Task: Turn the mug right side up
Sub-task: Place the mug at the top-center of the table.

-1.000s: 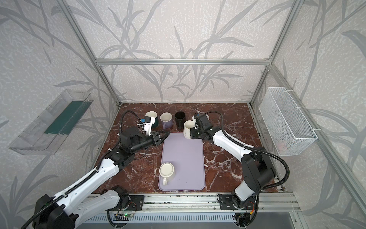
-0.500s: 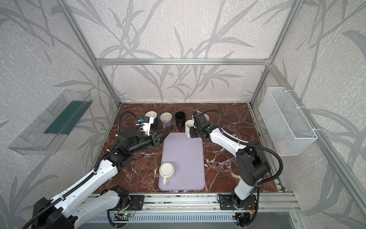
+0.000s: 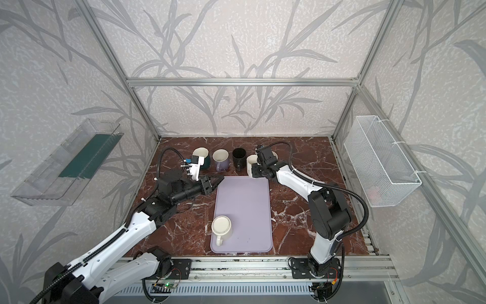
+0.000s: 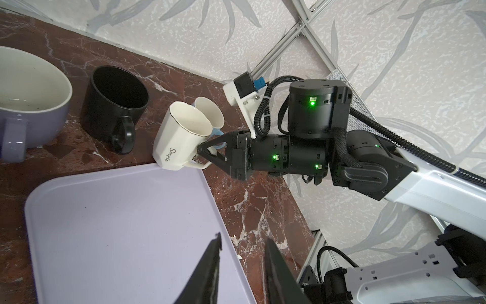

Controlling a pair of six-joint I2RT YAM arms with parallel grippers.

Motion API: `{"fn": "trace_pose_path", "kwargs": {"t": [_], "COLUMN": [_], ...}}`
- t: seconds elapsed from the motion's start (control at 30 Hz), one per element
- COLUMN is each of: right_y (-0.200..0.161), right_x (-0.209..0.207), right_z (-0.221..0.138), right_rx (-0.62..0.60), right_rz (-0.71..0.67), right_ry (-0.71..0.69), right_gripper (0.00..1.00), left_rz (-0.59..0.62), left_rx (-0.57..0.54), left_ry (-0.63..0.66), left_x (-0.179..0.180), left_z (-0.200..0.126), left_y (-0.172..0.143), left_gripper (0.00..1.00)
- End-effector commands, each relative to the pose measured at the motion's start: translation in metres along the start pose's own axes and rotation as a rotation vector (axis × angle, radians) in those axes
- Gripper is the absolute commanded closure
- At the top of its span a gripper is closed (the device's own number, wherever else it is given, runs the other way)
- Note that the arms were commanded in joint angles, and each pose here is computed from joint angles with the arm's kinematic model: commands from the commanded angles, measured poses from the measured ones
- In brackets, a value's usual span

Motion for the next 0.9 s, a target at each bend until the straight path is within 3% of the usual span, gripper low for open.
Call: {"fn": "trace_pose_path", "kwargs": {"t": [0.0, 0.87], "right_y": [0.034, 0.047], "right_x": [0.008, -0.005], "right_z": [-0.007, 0.046], "right_rx": [-0.134, -0.201], "right_rz": [-0.021, 0.054], "right_ry": [0.017, -0.110], "right_gripper": [1.00, 1.00], "left_rz": [0.027, 0.027], "left_rx": [-0.020, -0.015], "left_ry": [-0.012, 0.017], "left_x": [-0.006, 0.002], "left_z": [-0.003, -0.004], "left_y": [0.009, 0.011], "left_gripper": [0.69, 0.69]}}
Point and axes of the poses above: each gripper's point midway between its finger pads, its own z axis out along the fingers, its own x axis along the line the jaws close on, y = z × x, the point moved 8 cm from there along -z, back along the fingers, and after that the axes turned 1 degree about z, right-handed, at the moved point
